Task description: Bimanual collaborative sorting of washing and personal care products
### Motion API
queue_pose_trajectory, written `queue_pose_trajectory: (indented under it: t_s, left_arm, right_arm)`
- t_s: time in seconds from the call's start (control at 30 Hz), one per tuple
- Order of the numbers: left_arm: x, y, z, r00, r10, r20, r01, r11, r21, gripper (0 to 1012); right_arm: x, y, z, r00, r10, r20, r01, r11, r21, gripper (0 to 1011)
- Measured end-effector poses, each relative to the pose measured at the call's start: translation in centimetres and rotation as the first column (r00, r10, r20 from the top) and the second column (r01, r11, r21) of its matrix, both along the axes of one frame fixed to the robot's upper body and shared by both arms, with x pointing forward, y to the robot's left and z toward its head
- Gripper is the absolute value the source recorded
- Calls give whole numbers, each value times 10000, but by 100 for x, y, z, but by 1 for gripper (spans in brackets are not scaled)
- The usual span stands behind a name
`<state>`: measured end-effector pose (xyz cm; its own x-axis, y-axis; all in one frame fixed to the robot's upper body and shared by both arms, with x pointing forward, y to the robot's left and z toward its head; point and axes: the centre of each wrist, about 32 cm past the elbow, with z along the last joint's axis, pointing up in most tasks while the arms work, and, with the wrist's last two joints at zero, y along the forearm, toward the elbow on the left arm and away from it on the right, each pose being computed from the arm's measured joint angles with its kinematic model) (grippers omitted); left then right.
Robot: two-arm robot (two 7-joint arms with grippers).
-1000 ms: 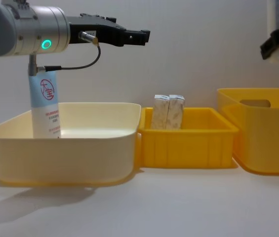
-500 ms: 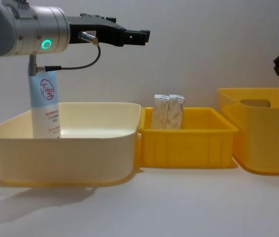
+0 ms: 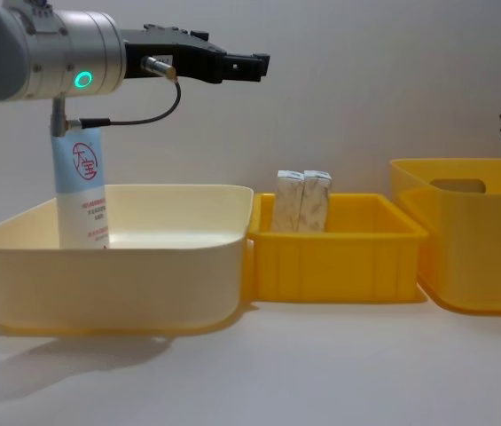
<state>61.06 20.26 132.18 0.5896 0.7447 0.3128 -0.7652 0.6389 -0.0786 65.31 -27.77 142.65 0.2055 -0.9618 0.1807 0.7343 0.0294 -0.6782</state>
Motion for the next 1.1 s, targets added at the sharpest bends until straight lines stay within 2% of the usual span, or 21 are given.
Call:
queue_pose_trajectory:
  t_s: [1.1]
  left_arm:
    - [0, 0, 0, 10000, 0, -1, 0, 10000, 0, 1000]
  right_arm:
    - [9, -35, 19, 9995, -60, -308, 61, 10000, 12, 1000]
